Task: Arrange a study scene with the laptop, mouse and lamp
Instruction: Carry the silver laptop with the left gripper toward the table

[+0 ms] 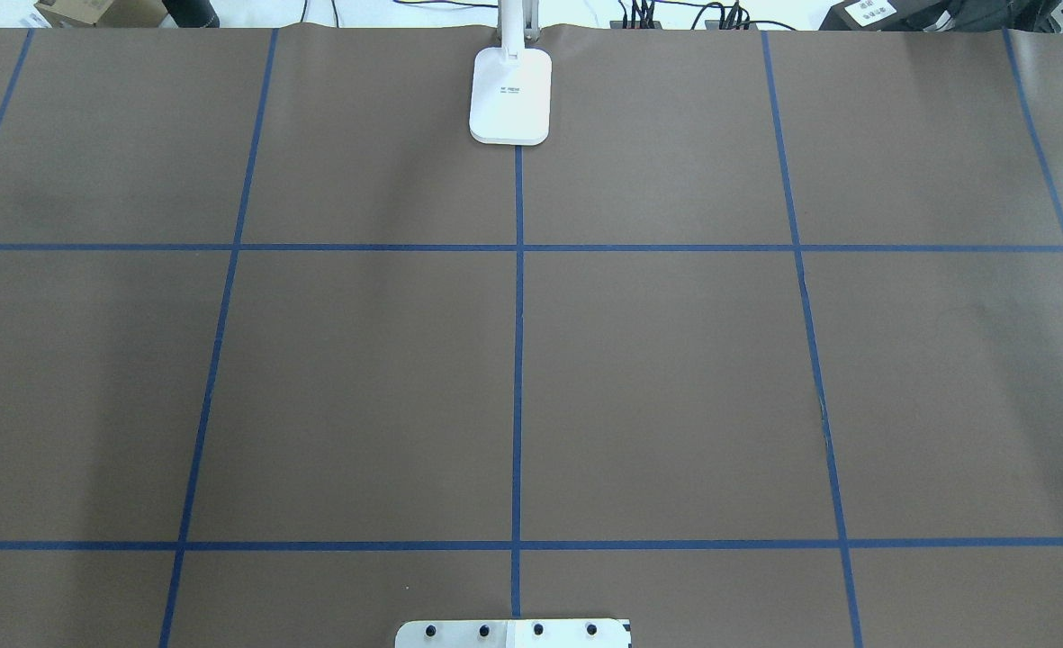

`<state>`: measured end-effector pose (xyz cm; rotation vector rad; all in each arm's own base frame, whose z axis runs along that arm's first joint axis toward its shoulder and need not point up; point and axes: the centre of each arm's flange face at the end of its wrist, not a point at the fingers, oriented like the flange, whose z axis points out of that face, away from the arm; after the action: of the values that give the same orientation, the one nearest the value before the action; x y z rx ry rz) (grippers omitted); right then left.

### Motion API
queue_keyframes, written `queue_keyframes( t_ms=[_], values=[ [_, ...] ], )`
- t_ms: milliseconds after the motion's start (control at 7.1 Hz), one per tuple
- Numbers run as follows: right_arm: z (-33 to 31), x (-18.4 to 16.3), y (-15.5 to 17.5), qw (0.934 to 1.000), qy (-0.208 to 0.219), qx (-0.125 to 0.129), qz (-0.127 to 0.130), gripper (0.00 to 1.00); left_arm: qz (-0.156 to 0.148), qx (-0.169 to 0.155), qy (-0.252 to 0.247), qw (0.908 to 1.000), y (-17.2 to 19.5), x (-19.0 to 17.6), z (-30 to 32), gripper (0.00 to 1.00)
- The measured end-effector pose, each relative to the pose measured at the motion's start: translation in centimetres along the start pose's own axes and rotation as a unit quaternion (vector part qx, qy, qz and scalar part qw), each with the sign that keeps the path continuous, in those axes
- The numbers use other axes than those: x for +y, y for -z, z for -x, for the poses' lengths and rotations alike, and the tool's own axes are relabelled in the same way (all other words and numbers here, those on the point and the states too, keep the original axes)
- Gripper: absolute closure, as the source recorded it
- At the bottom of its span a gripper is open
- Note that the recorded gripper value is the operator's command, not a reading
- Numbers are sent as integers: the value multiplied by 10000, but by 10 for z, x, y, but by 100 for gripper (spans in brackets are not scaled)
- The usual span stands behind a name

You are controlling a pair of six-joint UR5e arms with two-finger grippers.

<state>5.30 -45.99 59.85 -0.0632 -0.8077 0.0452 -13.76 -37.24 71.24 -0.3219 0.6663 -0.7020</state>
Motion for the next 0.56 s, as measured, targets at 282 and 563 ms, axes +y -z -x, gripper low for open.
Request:
queue_keyframes(
  t_ms=[282,563],
  values=[
    [-3,9,-3,10000,-35,-65,37,1,202,-466,1077,9929,13,27,52,0],
    [-3,26,-6,9996,-78,-273,80,1,399,-596,2189,9731,-1,49,104,0]
  ],
)
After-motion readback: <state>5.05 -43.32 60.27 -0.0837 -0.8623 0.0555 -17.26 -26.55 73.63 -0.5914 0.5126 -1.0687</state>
